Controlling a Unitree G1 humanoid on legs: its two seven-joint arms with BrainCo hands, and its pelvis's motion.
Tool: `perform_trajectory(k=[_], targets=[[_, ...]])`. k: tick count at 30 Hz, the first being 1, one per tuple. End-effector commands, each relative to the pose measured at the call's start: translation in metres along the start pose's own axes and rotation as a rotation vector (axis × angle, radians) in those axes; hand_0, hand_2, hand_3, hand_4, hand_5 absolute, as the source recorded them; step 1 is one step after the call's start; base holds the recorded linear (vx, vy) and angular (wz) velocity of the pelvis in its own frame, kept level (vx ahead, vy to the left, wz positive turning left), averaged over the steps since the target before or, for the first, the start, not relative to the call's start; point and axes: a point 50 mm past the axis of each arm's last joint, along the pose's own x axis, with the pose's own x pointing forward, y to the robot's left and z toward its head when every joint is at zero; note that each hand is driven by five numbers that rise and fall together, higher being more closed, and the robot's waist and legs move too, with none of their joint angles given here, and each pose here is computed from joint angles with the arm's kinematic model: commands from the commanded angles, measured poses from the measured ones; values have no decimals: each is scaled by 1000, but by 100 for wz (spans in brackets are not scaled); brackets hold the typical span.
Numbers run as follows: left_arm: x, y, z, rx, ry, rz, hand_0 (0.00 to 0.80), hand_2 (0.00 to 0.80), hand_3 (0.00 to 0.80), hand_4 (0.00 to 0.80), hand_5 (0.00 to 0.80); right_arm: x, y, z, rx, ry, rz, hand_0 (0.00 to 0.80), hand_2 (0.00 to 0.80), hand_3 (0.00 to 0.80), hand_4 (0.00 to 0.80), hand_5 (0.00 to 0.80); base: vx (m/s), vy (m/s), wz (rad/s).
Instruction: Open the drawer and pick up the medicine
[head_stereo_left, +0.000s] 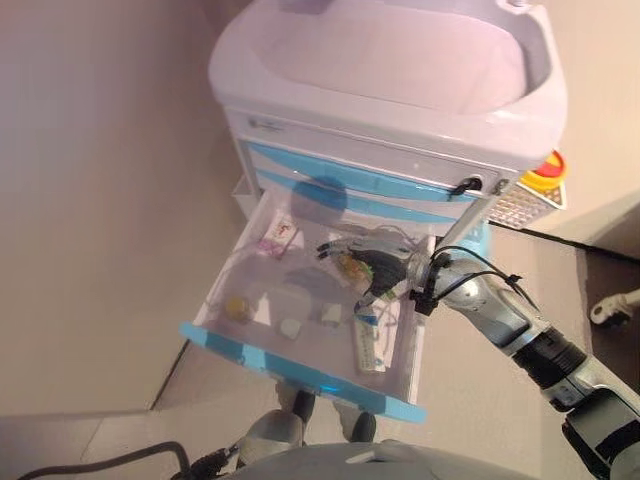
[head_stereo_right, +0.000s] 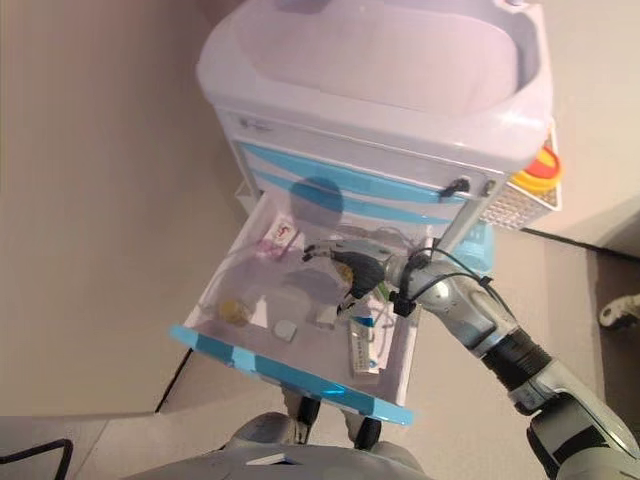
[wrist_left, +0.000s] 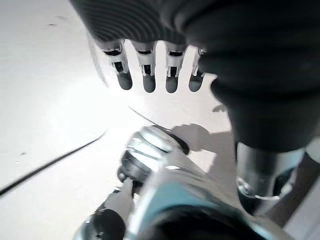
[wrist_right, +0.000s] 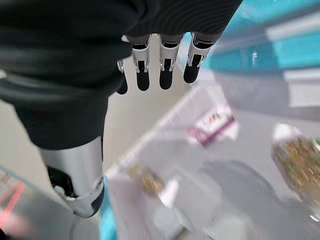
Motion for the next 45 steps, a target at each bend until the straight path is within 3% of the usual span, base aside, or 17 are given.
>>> perform_trajectory(k=[1, 11, 24, 45], targets=[[-3, 11, -16, 74, 79, 34, 0, 0, 0, 0, 0, 14, 4, 8, -73, -3, 1, 0, 0, 0, 0, 0, 9, -12, 10], [-1, 3, 1, 127, 23, -7, 0, 0, 0, 0, 0, 31, 28, -24, -55, 239, 119, 0, 0, 0, 0, 0, -5, -12, 6], [3, -21, 26, 198, -69, -64, 0, 0, 0, 0, 0, 41, 40, -31, -59, 292, 70, 0, 0, 0, 0, 0, -5, 7, -3], [4, -27, 20, 210, -41, -88, 0, 0, 0, 0, 0, 60, 55, -31, -4, 334, 27, 0, 0, 0, 0, 0, -5, 4, 1]])
